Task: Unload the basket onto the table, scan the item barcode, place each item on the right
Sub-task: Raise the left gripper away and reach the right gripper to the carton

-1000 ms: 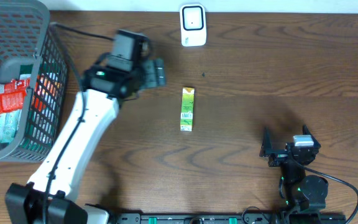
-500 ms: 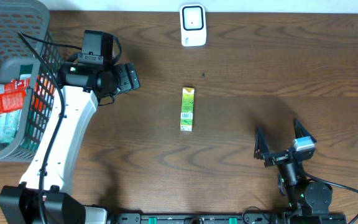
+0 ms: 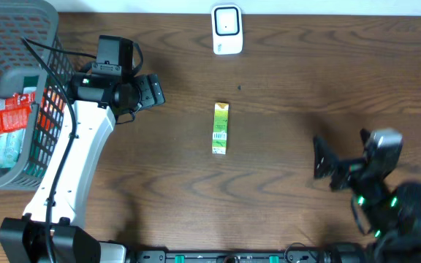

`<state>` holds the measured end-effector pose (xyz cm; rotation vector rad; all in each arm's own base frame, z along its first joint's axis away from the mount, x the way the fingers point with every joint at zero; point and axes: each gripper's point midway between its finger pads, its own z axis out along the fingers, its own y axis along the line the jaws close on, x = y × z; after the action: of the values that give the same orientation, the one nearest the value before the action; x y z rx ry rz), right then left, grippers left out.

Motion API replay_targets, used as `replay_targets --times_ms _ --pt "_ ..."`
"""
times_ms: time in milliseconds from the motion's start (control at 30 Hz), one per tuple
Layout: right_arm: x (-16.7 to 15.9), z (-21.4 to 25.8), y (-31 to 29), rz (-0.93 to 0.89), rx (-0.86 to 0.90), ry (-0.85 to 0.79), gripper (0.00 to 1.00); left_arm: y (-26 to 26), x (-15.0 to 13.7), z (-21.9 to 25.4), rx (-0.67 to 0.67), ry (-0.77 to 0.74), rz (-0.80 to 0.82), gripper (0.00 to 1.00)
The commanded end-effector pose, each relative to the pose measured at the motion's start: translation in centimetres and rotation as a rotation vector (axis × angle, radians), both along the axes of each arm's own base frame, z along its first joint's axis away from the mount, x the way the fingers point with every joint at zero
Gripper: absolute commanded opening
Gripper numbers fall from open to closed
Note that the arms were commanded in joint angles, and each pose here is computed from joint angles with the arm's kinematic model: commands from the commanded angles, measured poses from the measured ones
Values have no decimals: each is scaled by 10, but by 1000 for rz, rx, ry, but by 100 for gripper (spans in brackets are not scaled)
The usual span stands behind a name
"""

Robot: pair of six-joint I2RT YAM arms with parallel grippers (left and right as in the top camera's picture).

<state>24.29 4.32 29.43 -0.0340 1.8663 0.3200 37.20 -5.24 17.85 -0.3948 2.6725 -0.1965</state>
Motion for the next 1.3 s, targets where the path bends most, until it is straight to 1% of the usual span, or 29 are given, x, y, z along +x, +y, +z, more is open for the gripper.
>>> replay_targets --times_ms 0,67,133,200,267,300,367,400,433,467,500,567,600,667,800,900,1000,1067,1133,1233,1267 --pt "24 9 -3 -20 -3 244 99 2 1 -1 11 2 -7 92" --pt "38 9 1 -2 2 384 99 2 1 -1 11 2 -7 92" --pt "52 7 12 49 31 459 99 2 1 -1 11 2 -7 92" --pt "67 1 36 166 124 528 99 2 1 -1 11 2 -7 92" --pt "72 -9 47 216 181 582 99 2 1 -1 11 2 -6 92" --pt "76 -20 57 245 247 644 99 2 1 -1 11 2 -7 92" --pt "83 -46 63 197 297 761 81 2 1 -1 11 2 -7 92" --pt "87 -66 65 152 274 824 70 2 1 -1 11 2 -7 92" --pt "89 -82 69 115 247 872 68 2 1 -1 11 2 -7 92" --pt "92 -110 80 48 182 946 68 2 1 -1 11 2 -7 92" --pt "94 -127 91 12 138 978 69 2 1 -1 11 2 -7 92" --pt "95 -145 106 -16 84 1001 71 2 1 -1 11 2 -7 92" --pt "96 -160 124 -21 36 1007 72 2 1 -1 11 2 -7 92" --pt "97 -175 145 -11 -1 1003 72 2 1 -1 11 2 -7 92" --pt "104 -204 181 1 -112 940 77 2 1 -1 11 2 -7 92" --pt "106 -222 201 14 -146 916 77 2 1 -1 11 2 -7 92" --pt "109 -239 209 -18 -169 902 75 2 1 -1 11 2 -7 92" --pt "110 -248 215 -8 -168 904 75 2 1 -1 11 2 -7 92" --pt "108 -257 221 -1 -169 914 69 2 1 -1 11 2 -7 92" --pt "106 -266 222 -1 -182 927 56 2 1 -1 11 2 -7 93" --pt "106 -267 221 -2 -185 931 54 2 1 -1 11 2 -7 92"
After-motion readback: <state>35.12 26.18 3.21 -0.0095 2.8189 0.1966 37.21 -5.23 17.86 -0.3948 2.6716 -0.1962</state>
